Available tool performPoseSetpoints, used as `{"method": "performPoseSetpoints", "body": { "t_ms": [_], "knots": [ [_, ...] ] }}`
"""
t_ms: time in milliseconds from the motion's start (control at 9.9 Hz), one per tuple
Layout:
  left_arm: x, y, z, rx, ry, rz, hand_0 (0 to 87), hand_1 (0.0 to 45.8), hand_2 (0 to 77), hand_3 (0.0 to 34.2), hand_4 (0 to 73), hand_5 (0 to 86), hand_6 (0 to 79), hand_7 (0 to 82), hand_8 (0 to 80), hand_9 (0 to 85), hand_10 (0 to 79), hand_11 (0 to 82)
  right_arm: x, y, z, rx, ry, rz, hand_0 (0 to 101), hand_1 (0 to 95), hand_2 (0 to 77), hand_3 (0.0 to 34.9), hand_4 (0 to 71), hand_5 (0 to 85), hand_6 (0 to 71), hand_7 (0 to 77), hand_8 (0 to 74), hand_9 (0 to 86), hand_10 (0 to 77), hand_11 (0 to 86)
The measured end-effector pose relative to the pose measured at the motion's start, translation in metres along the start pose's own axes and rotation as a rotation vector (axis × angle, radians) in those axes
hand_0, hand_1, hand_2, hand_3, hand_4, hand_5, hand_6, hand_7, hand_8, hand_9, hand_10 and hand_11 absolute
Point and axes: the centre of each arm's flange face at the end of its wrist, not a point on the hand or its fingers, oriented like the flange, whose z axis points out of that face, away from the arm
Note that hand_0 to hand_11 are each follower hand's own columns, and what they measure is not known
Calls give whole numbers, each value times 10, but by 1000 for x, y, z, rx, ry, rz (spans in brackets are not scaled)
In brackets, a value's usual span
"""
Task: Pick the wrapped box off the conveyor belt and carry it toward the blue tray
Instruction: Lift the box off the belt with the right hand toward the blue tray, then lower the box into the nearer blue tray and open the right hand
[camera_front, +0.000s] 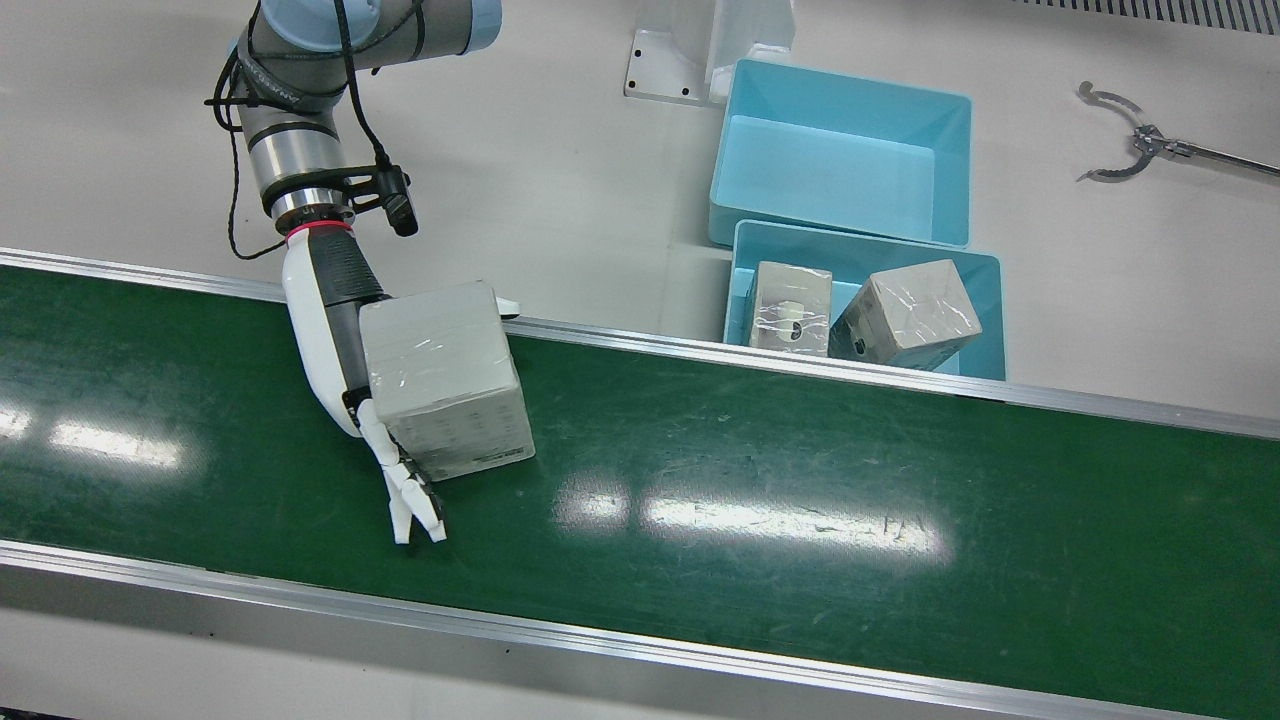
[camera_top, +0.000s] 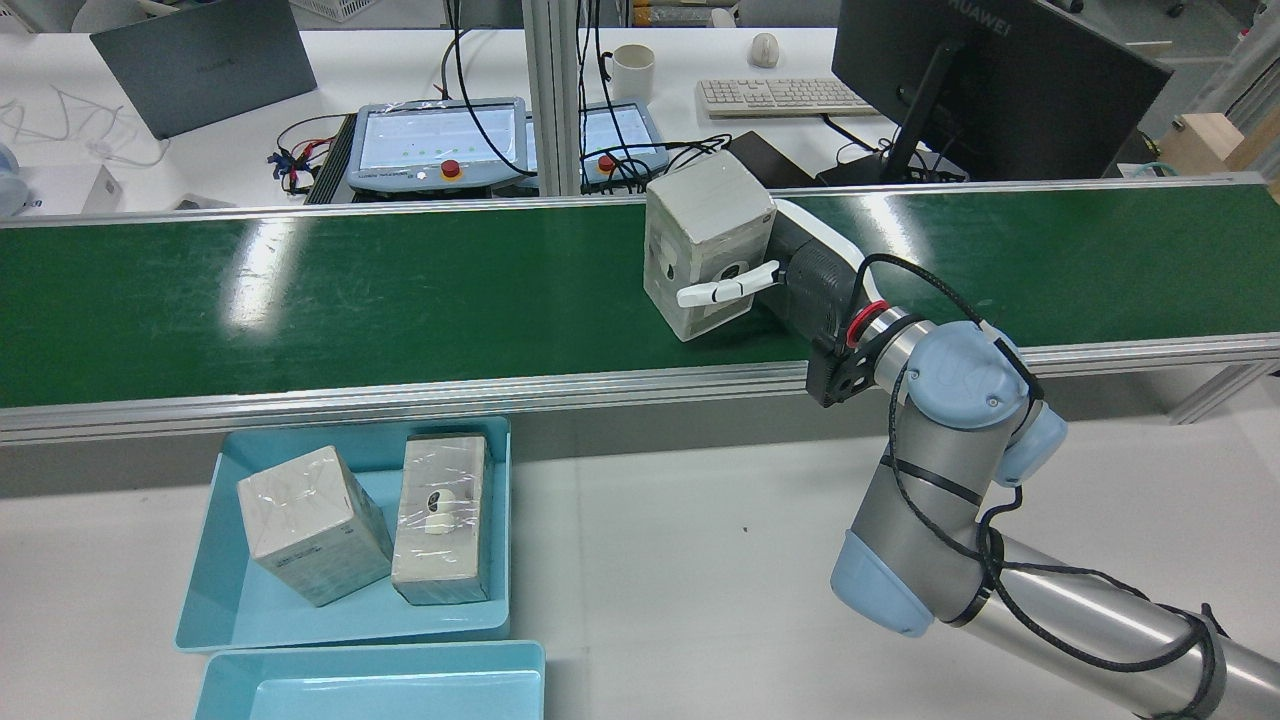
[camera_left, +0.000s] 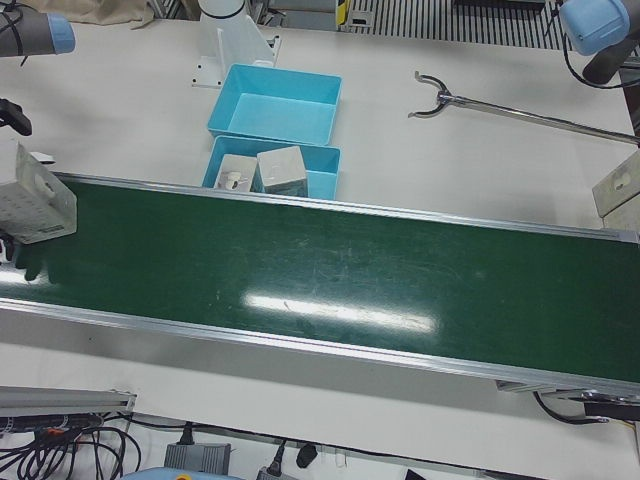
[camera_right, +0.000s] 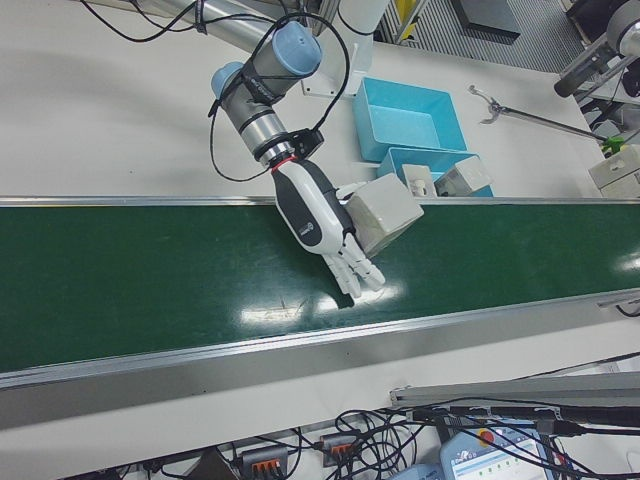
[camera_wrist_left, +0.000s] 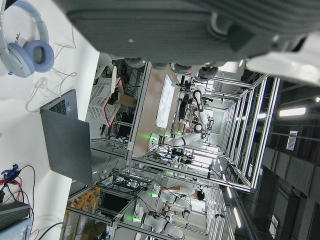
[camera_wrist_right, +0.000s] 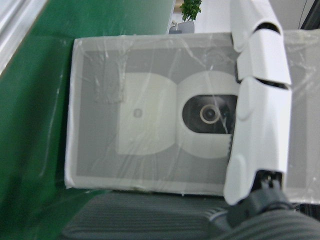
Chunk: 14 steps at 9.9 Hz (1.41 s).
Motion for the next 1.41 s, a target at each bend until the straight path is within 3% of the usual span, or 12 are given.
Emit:
{"method": "performPoseSetpoints", "body": {
  "t_ms": [505, 707, 909, 1111, 1413],
  "knots": [
    [0, 0, 0, 0, 0, 0, 0, 0, 11, 0, 0, 11, 0, 0, 0, 0, 0, 0, 57, 82, -9, -140, 68, 71, 468, 158, 158, 2, 5, 76, 0, 0, 0, 11, 0, 16],
    [0, 0, 0, 0, 0, 0, 0, 0, 5, 0, 0, 11, 0, 0, 0, 0, 5, 0, 106, 122, -27, -197, 122, 109, 468, 153, 158, 3, 5, 76, 0, 0, 0, 11, 0, 16],
    [0, 0, 0, 0, 0, 0, 0, 0, 5, 0, 0, 11, 0, 0, 0, 0, 5, 0, 142, 172, -43, -268, 146, 168, 465, 153, 158, 4, 5, 76, 0, 0, 0, 11, 0, 16],
    [0, 0, 0, 0, 0, 0, 0, 0, 5, 0, 0, 11, 0, 5, 0, 0, 0, 0, 123, 198, -46, -323, 110, 198, 465, 153, 158, 4, 5, 76, 0, 0, 0, 11, 0, 16],
    [0, 0, 0, 0, 0, 0, 0, 0, 5, 0, 0, 11, 0, 5, 0, 0, 5, 0, 37, 131, -47, -254, 3, 119, 467, 153, 164, 3, 5, 82, 0, 0, 0, 11, 0, 16]
  ]
}}
